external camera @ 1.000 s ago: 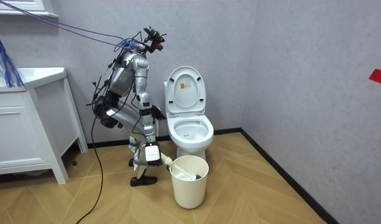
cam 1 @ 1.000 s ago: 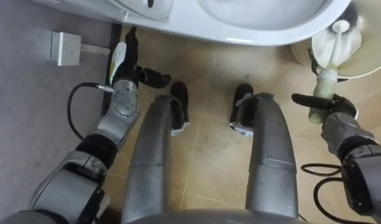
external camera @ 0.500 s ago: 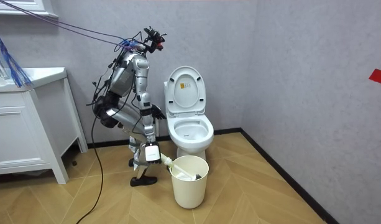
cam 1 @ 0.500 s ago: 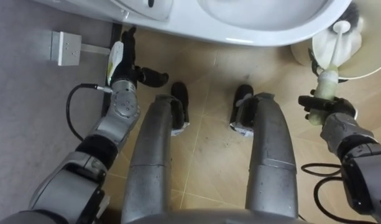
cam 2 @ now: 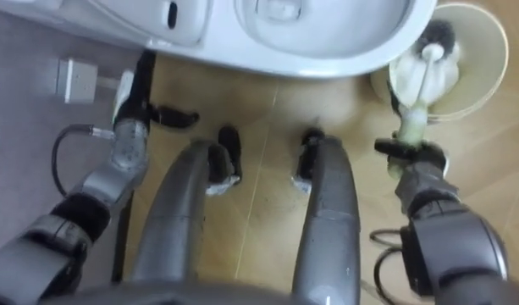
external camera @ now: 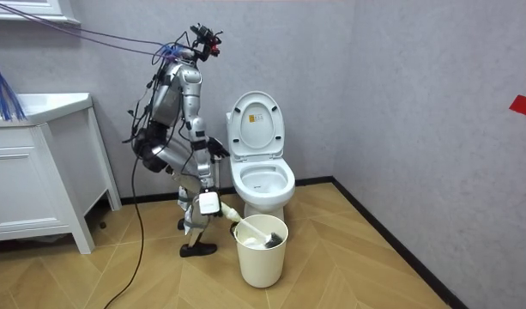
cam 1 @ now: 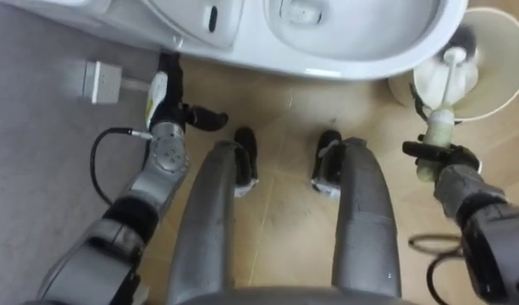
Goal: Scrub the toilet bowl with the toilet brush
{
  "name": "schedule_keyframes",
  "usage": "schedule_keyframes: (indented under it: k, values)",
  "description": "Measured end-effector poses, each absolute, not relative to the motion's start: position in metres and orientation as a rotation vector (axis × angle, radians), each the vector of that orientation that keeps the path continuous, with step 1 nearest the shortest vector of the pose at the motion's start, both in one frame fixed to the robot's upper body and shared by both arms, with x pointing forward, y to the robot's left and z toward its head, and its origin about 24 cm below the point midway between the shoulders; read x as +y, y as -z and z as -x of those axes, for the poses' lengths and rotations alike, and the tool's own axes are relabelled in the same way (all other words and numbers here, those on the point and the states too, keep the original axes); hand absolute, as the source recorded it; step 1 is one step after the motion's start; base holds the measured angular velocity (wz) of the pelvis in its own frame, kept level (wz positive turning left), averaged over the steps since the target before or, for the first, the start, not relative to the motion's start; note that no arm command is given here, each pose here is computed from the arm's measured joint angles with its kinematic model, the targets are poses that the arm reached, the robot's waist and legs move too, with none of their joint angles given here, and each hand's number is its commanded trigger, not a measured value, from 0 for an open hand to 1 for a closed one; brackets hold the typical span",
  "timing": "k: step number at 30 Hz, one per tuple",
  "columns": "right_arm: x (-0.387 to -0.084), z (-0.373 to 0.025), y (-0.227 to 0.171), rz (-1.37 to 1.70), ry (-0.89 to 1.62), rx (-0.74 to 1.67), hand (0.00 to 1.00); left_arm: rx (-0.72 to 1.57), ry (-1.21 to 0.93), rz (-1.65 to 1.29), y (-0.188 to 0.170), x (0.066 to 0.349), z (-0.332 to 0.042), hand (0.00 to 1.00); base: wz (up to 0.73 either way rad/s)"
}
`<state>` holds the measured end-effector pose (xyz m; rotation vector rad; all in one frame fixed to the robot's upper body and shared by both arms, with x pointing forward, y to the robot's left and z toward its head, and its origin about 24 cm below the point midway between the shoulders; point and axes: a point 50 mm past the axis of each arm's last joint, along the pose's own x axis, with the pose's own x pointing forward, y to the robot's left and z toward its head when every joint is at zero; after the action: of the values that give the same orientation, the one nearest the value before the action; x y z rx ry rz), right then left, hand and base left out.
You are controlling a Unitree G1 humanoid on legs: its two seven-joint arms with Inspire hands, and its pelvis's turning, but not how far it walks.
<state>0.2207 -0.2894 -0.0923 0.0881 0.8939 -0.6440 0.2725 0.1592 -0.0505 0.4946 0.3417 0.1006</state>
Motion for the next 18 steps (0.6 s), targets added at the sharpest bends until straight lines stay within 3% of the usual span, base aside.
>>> schedule_keyframes:
  k: [18]
  values:
    - [-0.278,-0.128,0.141,-0.219,0.712,1.131,1.00,0.691,-0.072,-0.472,0.115,0.199,-0.173,0.00,0.01]
